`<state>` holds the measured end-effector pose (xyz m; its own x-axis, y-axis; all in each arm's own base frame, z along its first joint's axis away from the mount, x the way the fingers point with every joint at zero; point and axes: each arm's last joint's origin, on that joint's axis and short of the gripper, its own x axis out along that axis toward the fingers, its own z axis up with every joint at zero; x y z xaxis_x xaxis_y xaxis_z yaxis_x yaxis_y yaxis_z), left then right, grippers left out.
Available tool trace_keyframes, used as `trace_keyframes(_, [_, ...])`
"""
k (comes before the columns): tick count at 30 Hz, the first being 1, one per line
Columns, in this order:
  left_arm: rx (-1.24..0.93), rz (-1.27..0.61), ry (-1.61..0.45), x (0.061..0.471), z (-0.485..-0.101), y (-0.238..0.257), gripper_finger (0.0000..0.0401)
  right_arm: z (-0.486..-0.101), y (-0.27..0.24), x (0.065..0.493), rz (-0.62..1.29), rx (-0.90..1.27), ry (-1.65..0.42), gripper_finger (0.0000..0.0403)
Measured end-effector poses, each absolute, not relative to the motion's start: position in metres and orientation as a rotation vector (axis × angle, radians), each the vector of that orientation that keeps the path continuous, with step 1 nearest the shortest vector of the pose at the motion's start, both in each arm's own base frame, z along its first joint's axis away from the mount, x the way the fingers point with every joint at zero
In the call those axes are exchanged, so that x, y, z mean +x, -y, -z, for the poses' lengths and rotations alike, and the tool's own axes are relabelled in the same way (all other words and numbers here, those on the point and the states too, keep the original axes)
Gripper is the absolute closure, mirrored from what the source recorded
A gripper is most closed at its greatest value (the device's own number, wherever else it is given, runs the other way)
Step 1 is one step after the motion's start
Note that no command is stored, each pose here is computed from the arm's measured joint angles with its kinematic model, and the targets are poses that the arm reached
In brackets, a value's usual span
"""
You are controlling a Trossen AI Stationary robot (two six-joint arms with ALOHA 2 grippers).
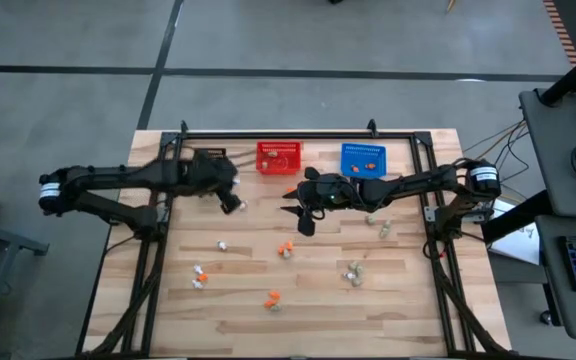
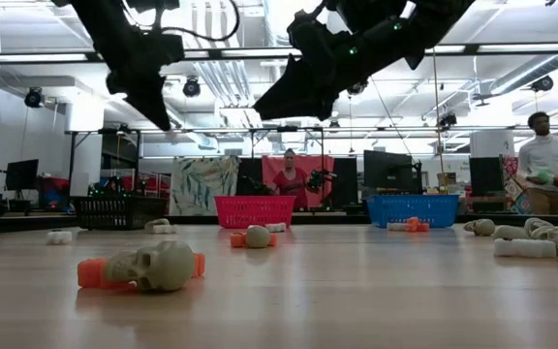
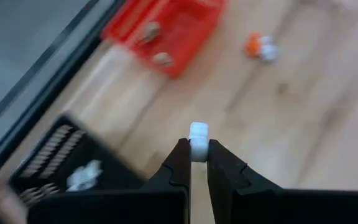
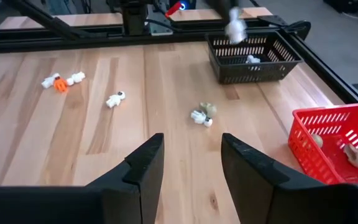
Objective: Sort Halloween decoration
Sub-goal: Put the white skeleton toy into the black bin
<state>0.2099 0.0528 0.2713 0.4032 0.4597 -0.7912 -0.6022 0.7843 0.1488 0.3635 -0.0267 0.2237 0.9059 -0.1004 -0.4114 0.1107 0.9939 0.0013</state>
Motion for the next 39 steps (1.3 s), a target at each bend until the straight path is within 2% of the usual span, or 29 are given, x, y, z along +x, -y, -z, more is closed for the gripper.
trace_keyframes(5, [-0.223,-0.79,-0.97,0.197,-0.274,-0.083,0.04,-0.224,0.026,0.363,0.111,0.035,-0.431,0.0253])
trace_keyframes(16, [-0.382,-1.04,-1.107,0.163,-0.245,-0.145,0.04,-0.22,0.026,0.361,0.112,0.042,-0.473,0.0256])
trace_keyframes(34, [-0.362,-1.005,-1.327,0.189,-0.187,-0.184,0.04,-0.217,0.026,0.36,0.116,0.061,-0.501,0.0252])
trace_keyframes(39, [-0.333,-1.028,-1.365,0.191,-0.178,-0.187,0.0387,-0.217,0.026,0.36,0.116,0.061,-0.504,0.0252])
